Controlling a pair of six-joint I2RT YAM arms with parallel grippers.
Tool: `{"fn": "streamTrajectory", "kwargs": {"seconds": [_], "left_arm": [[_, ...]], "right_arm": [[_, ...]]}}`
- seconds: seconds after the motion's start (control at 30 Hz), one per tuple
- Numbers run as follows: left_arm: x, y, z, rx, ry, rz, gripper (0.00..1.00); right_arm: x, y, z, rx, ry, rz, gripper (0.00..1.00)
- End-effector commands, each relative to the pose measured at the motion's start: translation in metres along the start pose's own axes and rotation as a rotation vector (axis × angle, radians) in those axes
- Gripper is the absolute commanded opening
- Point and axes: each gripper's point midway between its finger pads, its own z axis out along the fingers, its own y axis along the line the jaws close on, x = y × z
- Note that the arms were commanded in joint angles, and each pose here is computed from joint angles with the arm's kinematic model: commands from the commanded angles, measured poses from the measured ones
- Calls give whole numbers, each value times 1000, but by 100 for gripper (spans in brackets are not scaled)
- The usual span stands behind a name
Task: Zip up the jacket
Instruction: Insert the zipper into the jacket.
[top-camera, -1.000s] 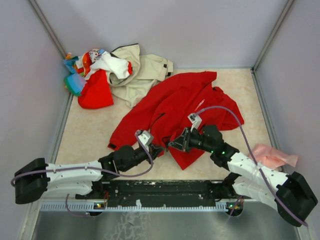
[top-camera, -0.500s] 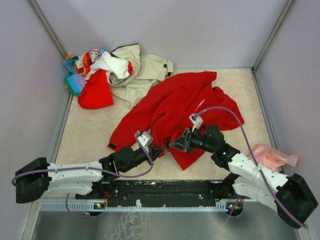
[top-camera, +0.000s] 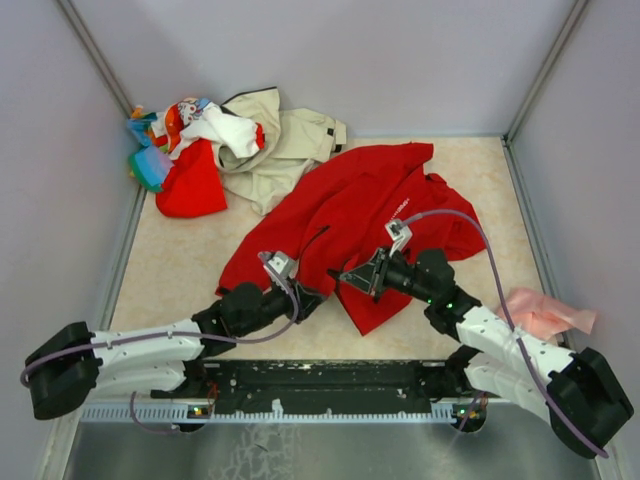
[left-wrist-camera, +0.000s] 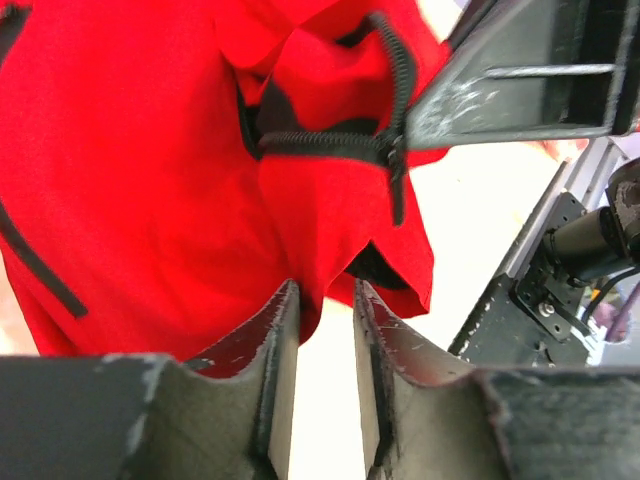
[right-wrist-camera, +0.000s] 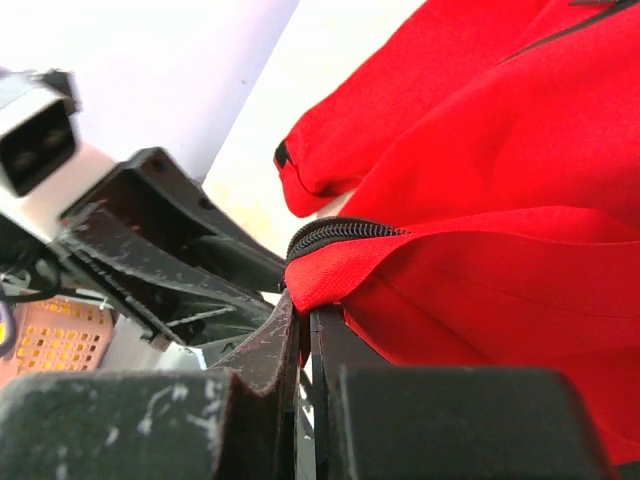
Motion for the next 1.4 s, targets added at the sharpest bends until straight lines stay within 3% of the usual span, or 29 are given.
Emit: {"fn": "streamTrajectory", "kwargs": {"seconds": [0.0, 0.13, 0.4, 0.73, 0.97, 1.2, 1.37], "left_arm": [[14, 1, -7, 63, 59, -183, 37], [1, 2, -11, 108, 17, -294, 48], [-25, 1, -10, 131, -56, -376, 70], [-39, 2, -1, 190, -70, -497, 74], [-40, -2, 3, 233, -63, -517, 67], [-42, -3, 1, 258, -76, -515, 47], [-42, -4, 0, 268, -80, -503, 26]], "right_arm": [[-30, 22, 2, -80, -113, -81, 0], [-27, 22, 3, -83, -102, -90, 0], [-19, 22, 4, -85, -82, -90, 0], [-7, 26, 9, -93, -46, -100, 0], [-2, 28, 11, -100, -25, -105, 0], [1, 27, 14, -95, -12, -105, 0], [3, 27, 16, -91, 3, -107, 0]]}}
